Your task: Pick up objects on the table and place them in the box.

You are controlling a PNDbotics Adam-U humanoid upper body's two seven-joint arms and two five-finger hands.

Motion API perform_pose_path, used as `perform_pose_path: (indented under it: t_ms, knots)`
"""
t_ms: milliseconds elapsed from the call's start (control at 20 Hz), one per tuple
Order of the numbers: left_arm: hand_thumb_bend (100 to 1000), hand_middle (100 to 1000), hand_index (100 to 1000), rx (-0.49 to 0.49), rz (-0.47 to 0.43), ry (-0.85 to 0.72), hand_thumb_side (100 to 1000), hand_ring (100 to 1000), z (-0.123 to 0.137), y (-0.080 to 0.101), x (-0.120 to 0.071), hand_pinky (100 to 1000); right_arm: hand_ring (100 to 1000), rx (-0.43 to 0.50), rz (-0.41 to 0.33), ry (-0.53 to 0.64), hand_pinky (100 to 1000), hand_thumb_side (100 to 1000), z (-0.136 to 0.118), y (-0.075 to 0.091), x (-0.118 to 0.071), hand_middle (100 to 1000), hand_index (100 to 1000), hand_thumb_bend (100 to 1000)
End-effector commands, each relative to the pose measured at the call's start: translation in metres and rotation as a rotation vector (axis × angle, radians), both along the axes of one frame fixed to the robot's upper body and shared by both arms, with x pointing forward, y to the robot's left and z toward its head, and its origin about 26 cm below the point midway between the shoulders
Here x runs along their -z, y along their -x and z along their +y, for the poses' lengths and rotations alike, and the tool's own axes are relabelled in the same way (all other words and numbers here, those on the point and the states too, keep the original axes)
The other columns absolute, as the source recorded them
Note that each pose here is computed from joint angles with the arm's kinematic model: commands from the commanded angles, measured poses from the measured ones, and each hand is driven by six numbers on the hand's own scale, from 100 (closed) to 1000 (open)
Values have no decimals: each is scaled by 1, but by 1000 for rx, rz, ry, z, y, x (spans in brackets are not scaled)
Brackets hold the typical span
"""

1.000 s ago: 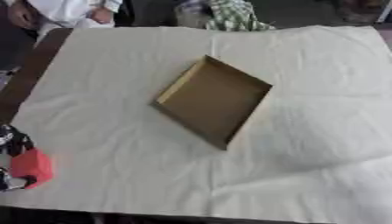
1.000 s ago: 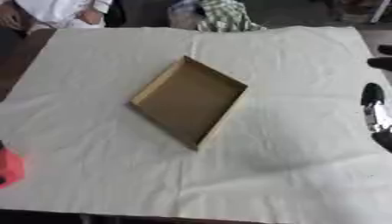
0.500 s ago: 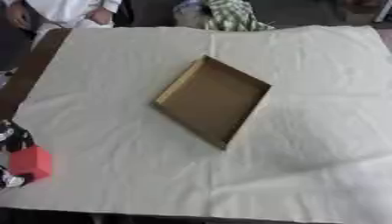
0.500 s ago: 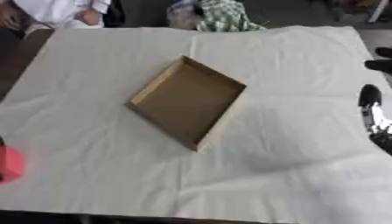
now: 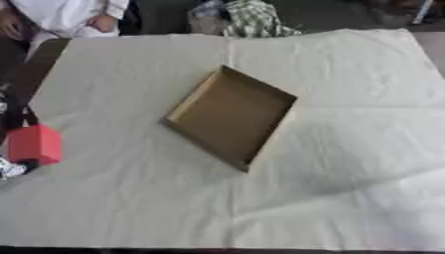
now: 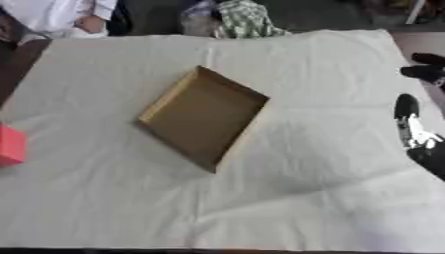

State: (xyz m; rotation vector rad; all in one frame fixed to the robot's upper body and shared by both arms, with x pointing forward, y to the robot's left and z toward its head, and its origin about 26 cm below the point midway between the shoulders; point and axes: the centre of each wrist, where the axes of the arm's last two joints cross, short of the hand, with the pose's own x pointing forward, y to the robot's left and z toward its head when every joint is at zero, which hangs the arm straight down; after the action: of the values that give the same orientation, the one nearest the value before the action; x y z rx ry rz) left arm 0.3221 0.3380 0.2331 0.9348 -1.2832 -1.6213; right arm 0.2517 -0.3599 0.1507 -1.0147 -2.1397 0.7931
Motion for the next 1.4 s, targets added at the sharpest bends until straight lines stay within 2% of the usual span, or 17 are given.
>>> perform_pose_path:
  t_ms: [50,300,500,950,1400]
  knots:
    - [284,443,592,48,-47,-20,100,577,-9,-3,-23,555,822,-20,-22,31,895,889,-1,-1,-11,864,823,100]
    - [231,430,577,156,-83,37,100,567,-41,-26,-45,548,823,-37,-22,29,896,888,1,-2,-13,864,823,100]
    - [216,431,579,239,-65,65,100,568,-72,-50,-54,549,823,-54,-25,29,896,887,3,-4,-15,864,823,100]
    - [215,429,578,314,-67,66,100,564,-122,-95,-57,547,821,-99,-36,21,895,887,8,-9,-20,863,822,100]
    - [188,424,572,378,-91,70,100,560,-162,-116,-56,544,819,-123,-42,9,895,887,12,-12,-23,861,821,100]
